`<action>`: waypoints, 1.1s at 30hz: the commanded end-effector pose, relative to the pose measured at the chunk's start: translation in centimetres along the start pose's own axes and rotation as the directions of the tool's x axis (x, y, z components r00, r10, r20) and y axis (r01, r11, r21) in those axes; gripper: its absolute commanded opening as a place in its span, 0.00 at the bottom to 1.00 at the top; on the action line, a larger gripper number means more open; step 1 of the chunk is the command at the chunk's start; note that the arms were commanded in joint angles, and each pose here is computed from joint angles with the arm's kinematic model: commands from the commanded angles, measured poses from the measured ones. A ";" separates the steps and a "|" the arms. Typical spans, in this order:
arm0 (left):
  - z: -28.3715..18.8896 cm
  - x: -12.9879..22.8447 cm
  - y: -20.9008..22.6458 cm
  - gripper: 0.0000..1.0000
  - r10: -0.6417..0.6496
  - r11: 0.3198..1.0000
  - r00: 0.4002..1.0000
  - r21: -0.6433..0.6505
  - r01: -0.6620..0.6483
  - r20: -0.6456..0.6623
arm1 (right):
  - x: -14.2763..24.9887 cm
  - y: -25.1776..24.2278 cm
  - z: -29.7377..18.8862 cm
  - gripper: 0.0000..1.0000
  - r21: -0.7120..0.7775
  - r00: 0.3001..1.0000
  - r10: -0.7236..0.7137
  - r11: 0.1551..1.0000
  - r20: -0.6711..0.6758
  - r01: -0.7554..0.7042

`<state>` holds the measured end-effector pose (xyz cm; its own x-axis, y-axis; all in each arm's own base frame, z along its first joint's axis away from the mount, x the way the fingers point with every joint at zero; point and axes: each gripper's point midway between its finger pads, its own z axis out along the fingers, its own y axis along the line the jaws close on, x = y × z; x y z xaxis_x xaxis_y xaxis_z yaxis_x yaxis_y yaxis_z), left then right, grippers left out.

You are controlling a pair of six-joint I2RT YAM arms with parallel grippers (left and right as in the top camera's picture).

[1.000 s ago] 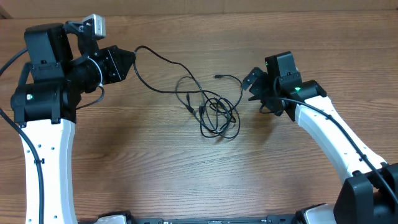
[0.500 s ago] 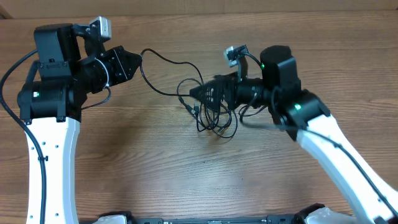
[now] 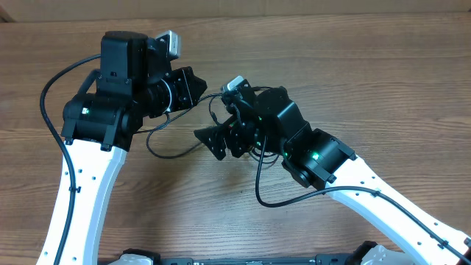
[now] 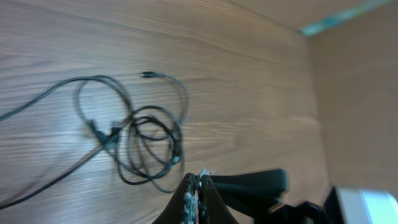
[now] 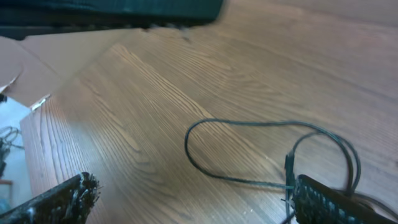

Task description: Untangle cables

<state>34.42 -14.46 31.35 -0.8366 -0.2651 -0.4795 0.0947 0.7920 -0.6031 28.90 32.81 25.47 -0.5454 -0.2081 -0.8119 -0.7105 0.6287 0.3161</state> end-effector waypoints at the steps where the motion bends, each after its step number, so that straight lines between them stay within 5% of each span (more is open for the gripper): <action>1: -0.4 -1.3 4.6 0.04 -0.070 0.965 0.993 -0.245 0.092 0.098 | -0.2 -1.9 -0.1 1.00 0.105 0.999 0.050 0.993 0.014 -0.051; 4: 0.1 -1.1 7.0 0.04 -0.093 0.927 0.991 -0.355 0.121 0.096 | -0.2 -3.5 -0.4 1.00 0.194 0.989 0.142 0.970 0.043 -0.148; 7: 3.0 1.9 9.8 0.06 -0.188 0.886 0.981 -0.440 0.145 -0.057 | 0.0 -4.8 -0.7 1.00 0.261 0.969 0.234 0.933 0.078 -0.247; 9: 4.5 4.0 10.6 0.18 -0.257 0.872 0.954 -0.463 0.159 -0.156 | 0.1 -4.8 -0.7 1.00 0.263 0.969 0.236 0.933 0.073 -0.247; 10: 5.4 5.1 10.7 0.36 -0.258 0.881 0.939 -0.455 0.132 -0.226 | 0.2 -4.8 -0.7 1.00 0.264 0.969 0.236 0.932 0.071 -0.247; 12: 7.8 6.9 10.9 0.55 -0.136 0.921 0.908 -0.388 -0.031 -0.396 | 0.2 -4.8 -0.7 1.00 0.265 0.969 0.236 0.932 0.070 -0.247; 17: 11.9 9.6 13.8 0.60 -0.115 0.914 0.827 -0.385 -0.130 -0.551 | 0.2 -5.8 -1.0 1.00 0.312 0.968 0.237 0.916 0.087 -0.252; 25: 16.7 12.9 19.3 0.79 -0.026 0.893 0.687 -0.325 -0.310 -0.726 | 1.9 -11.5 -3.2 1.00 0.408 0.879 0.461 0.784 0.121 -0.468; 32: 18.4 13.7 20.0 0.68 0.074 0.890 0.640 -0.239 -0.389 -0.765 | 2.7 -11.6 -3.3 1.00 0.421 0.875 0.474 0.777 0.097 -0.468; 33: 18.6 13.6 19.8 0.40 0.085 0.889 0.643 -0.233 -0.393 -0.761 | 2.7 -11.6 -3.3 1.00 0.418 0.874 0.476 0.778 0.093 -0.469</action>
<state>34.78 -12.06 1.45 -0.9567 0.2545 0.1412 0.2248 0.9543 -0.1967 34.03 22.40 20.88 -0.7742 0.1770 -0.6077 -0.1127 0.9062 0.4075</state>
